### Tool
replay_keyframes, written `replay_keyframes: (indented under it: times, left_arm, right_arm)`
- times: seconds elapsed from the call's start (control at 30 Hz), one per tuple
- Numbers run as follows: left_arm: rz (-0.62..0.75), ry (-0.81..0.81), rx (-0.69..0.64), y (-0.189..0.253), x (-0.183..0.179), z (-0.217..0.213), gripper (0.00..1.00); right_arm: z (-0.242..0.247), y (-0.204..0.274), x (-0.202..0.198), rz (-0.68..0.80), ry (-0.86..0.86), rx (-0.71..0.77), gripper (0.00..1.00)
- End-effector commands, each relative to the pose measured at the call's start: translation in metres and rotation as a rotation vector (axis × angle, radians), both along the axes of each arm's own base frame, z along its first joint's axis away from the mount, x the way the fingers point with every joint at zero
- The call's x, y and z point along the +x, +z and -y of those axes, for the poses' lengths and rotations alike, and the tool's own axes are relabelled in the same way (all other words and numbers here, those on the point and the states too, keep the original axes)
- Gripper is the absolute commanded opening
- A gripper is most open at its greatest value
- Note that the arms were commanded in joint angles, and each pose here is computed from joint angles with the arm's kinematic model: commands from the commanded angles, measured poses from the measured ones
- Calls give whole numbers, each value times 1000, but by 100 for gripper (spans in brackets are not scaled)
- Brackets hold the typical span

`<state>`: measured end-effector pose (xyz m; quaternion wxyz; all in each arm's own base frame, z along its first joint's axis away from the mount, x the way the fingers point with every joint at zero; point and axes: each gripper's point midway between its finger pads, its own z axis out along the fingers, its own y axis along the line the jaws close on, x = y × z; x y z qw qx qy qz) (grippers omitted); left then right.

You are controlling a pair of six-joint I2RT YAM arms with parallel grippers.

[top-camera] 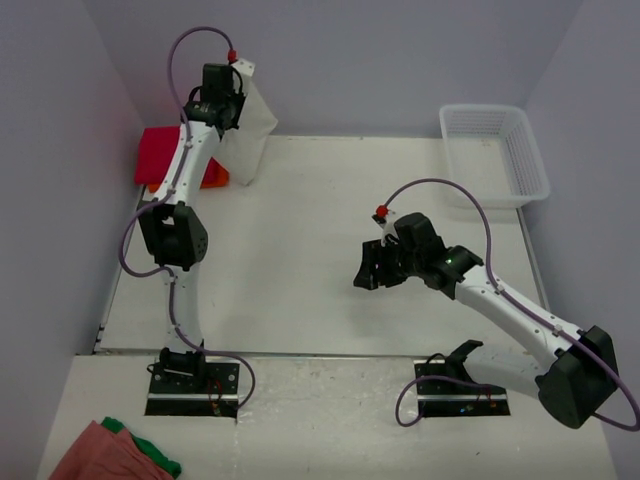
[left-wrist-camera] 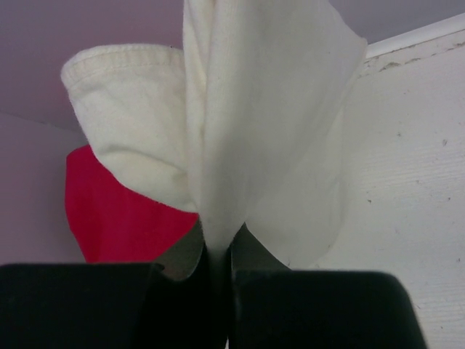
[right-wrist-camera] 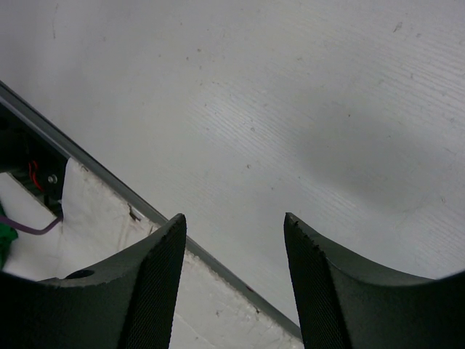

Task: Fold and stack the t-shirts
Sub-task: Put the neatly folded tshirt into the corner of the board with the left arm

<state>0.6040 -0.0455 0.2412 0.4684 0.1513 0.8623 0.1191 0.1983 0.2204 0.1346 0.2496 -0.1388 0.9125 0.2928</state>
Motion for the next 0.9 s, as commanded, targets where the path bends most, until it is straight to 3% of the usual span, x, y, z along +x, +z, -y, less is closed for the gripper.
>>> replay_keyframes:
  times: [0.0,0.87]
  left_arm:
    - [197,-15,-3,85,0,-7,0]
    - [245,41,-17,123,-20,-43,0]
  right_arm:
    - [-3,2,3,23,-3,7,57]
    - [-2,-6,-1,1,5,-35,58]
